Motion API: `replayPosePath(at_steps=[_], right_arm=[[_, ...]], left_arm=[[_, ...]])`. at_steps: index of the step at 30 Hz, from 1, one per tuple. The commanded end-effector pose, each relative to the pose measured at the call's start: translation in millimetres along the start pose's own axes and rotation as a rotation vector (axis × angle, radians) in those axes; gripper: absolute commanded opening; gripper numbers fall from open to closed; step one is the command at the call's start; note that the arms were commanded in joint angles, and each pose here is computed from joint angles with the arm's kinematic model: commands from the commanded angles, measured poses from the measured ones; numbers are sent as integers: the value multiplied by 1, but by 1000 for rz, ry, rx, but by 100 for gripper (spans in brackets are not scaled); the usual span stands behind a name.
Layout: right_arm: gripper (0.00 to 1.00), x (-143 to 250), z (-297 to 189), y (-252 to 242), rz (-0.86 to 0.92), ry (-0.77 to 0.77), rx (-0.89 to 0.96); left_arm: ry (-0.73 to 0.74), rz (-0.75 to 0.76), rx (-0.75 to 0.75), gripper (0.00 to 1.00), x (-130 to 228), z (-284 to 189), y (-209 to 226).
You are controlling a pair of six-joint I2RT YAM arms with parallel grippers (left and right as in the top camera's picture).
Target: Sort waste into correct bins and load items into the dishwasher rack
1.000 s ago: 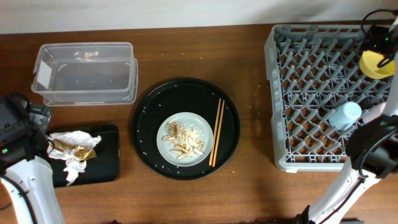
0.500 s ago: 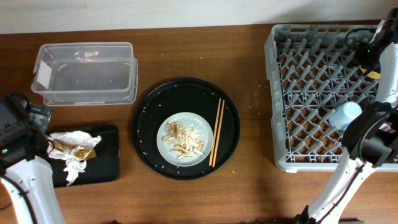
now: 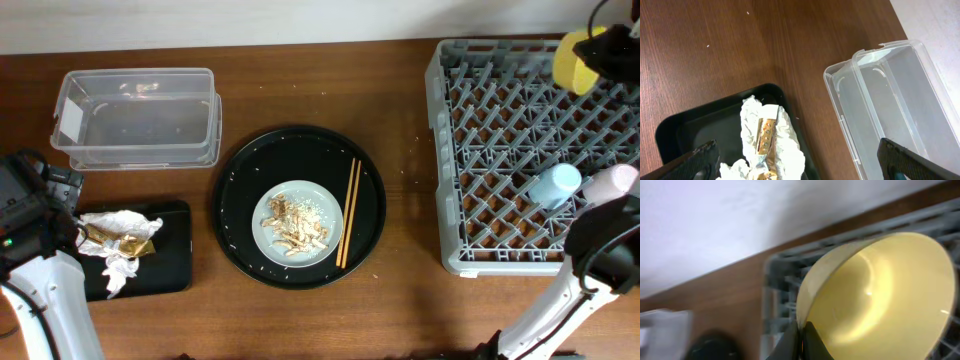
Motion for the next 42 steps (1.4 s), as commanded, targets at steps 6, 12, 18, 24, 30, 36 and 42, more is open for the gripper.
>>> replayPosePath(at_steps=[6, 12, 18, 24, 30, 36, 42], right_arm=[[4, 17, 25, -10, 57, 95, -252], [4, 30, 53, -80, 205, 128, -235], [4, 27, 26, -124, 267, 75, -173], [29, 32, -10, -158, 460, 57, -49], [41, 13, -120, -137, 511, -125, 239], [43, 11, -36, -72, 312, -17, 331], [33, 28, 33, -77, 258, 3, 717]], left_arm=[[-10, 9, 0, 99, -3, -2, 0], [-10, 9, 0, 99, -3, -2, 0], [-10, 9, 0, 99, -3, -2, 0], [-10, 9, 0, 99, -3, -2, 0], [-10, 9, 0, 99, -3, -2, 0], [-10, 9, 0, 99, -3, -2, 0], [-10, 9, 0, 99, -3, -2, 0]])
Point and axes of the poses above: each gripper's point midway between its finger pads, its own z axis out along the fingers, its own y axis along the line the jaws close on, x = y × z, the point moved 4 cm from there along -z, back along the fingers, and after that the axes turned 7 degrees about z, right-handed, at the moved point
